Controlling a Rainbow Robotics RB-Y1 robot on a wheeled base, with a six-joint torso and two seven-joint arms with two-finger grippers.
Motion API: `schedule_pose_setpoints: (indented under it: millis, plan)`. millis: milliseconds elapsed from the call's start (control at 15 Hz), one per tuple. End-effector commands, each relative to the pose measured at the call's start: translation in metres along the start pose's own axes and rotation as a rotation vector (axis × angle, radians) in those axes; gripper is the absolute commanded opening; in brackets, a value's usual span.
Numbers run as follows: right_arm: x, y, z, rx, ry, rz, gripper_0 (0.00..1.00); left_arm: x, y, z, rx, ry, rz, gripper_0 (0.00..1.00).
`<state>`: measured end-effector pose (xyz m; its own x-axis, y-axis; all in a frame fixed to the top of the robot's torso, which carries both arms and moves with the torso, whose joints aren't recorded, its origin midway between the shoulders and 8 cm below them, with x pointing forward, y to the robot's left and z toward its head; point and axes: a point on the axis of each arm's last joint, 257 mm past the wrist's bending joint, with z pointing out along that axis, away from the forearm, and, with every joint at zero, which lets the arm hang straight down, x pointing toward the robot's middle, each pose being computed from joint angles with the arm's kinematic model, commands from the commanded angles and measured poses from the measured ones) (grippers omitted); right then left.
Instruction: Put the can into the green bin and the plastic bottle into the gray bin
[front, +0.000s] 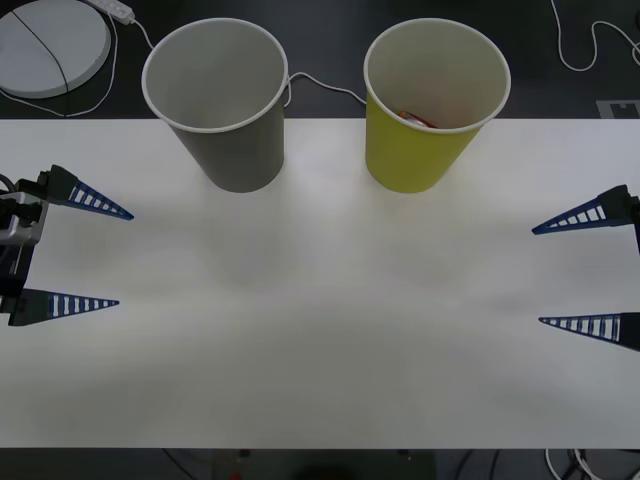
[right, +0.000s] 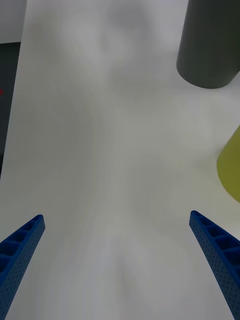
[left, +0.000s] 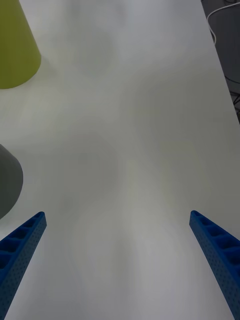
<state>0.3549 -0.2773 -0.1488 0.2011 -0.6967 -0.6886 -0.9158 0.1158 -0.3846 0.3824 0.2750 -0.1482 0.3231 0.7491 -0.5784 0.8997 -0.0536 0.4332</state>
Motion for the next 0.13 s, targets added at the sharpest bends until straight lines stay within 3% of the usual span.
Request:
schedule_pose_setpoints:
  millis: [67, 133]
  plan:
    - [0.0000, -0.0001, 0.0001, 0.000, 0.000, 0.000, 1.00, 0.0000, 0.0000, 0.0000, 0.000, 0.000, 0.000, 1.00]
    - [0.0000, -0.0001, 0.0001, 0.000, 0.000, 0.000, 1.00, 0.0000, 0.0000, 0.0000, 0.000, 0.000, 0.000, 1.00]
